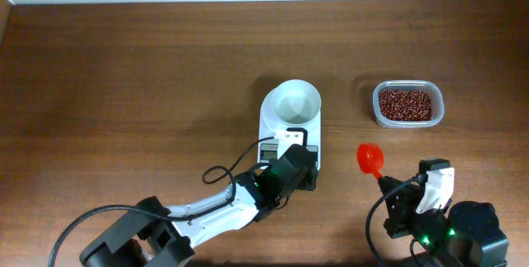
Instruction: Scoop and weigh 50g on scale
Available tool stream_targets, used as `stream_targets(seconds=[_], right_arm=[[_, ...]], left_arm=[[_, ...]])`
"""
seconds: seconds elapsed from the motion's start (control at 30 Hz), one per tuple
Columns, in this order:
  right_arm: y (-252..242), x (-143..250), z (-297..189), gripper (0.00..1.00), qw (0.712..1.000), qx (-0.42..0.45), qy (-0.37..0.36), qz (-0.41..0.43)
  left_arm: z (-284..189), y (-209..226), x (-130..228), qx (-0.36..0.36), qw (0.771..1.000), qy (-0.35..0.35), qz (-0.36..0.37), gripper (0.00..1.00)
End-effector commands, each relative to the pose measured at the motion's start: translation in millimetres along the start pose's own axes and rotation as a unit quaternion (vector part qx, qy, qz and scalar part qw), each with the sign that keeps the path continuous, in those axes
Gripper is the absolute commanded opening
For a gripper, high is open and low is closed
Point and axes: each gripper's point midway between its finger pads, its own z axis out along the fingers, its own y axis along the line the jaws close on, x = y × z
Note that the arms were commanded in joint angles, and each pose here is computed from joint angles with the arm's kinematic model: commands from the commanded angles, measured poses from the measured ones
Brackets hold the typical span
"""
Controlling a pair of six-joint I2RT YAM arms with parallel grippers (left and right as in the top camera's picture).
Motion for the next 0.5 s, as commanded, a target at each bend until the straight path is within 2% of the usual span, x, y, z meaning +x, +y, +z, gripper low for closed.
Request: stream_targets(seconds=[0.0, 0.33, 0.47], right_arm=[[-2, -9, -6, 0.04, 1.0, 0.009, -0.018, 0.0], [-12, -14, -6, 0.04, 0.999, 0.04, -0.031, 0.001], [-17, -19, -7, 0.04, 0.997, 0.056, -0.044, 0.0]], left_arm=[[2, 10, -8, -0.03, 0.999, -0.026, -0.003, 0.0], [2, 28, -19, -0.078, 0.995, -0.065, -0.014, 0.0], [6, 35, -16, -0.09, 0.992, -0.069, -0.058, 0.0]])
